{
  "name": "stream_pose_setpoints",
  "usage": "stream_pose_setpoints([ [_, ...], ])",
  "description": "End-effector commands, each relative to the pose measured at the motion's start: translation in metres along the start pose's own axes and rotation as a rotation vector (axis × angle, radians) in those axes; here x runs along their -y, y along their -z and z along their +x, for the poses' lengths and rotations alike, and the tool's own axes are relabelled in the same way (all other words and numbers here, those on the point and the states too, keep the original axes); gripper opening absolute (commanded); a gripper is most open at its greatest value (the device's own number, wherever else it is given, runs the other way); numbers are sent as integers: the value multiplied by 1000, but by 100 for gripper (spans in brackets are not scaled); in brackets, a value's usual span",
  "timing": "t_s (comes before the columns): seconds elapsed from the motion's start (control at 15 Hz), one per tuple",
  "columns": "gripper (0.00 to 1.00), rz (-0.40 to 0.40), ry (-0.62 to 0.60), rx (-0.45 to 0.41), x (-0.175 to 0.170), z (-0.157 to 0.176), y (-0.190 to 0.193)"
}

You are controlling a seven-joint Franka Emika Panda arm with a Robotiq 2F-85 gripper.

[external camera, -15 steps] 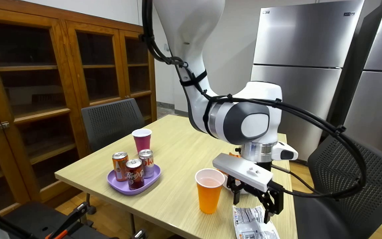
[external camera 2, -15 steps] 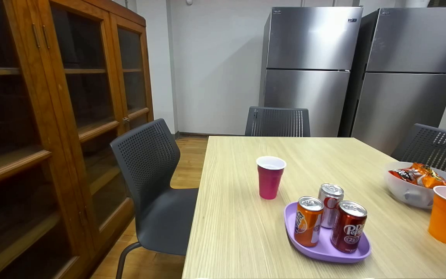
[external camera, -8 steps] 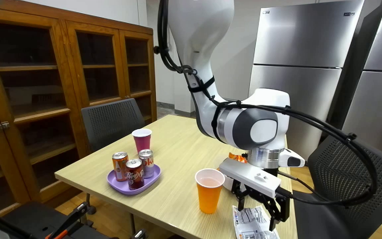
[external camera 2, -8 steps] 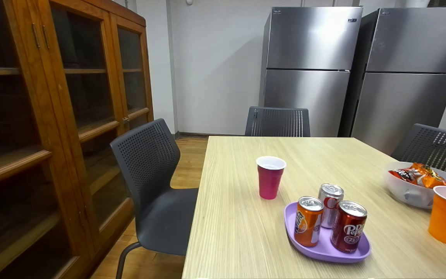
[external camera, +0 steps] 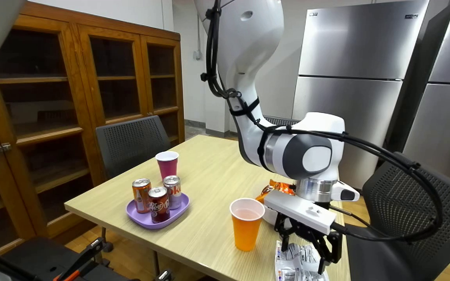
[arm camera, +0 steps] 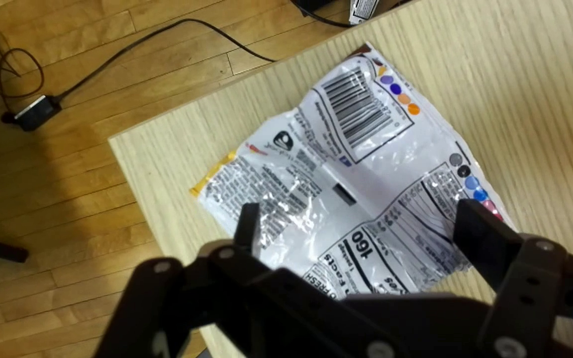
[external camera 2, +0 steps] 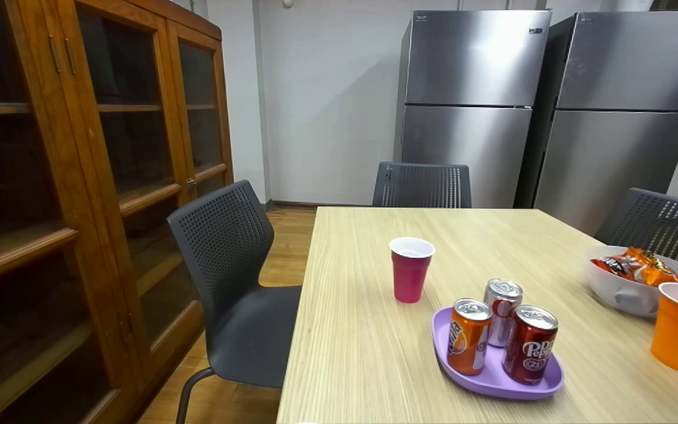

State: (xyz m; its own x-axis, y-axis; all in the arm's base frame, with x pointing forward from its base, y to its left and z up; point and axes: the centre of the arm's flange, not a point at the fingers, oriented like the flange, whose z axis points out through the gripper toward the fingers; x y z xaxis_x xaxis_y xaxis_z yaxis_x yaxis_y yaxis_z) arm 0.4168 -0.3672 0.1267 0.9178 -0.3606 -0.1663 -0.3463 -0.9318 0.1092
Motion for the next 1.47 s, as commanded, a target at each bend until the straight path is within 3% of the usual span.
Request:
stream_pose_setpoints([
  [0.0,100,10,40,23,-4,15,0],
  [0.67,100,9,45,17,-2,24,3],
  [0.8,74,0,43,16,1,25,3],
  [1.4,5,-8,42,11,3,27,5],
])
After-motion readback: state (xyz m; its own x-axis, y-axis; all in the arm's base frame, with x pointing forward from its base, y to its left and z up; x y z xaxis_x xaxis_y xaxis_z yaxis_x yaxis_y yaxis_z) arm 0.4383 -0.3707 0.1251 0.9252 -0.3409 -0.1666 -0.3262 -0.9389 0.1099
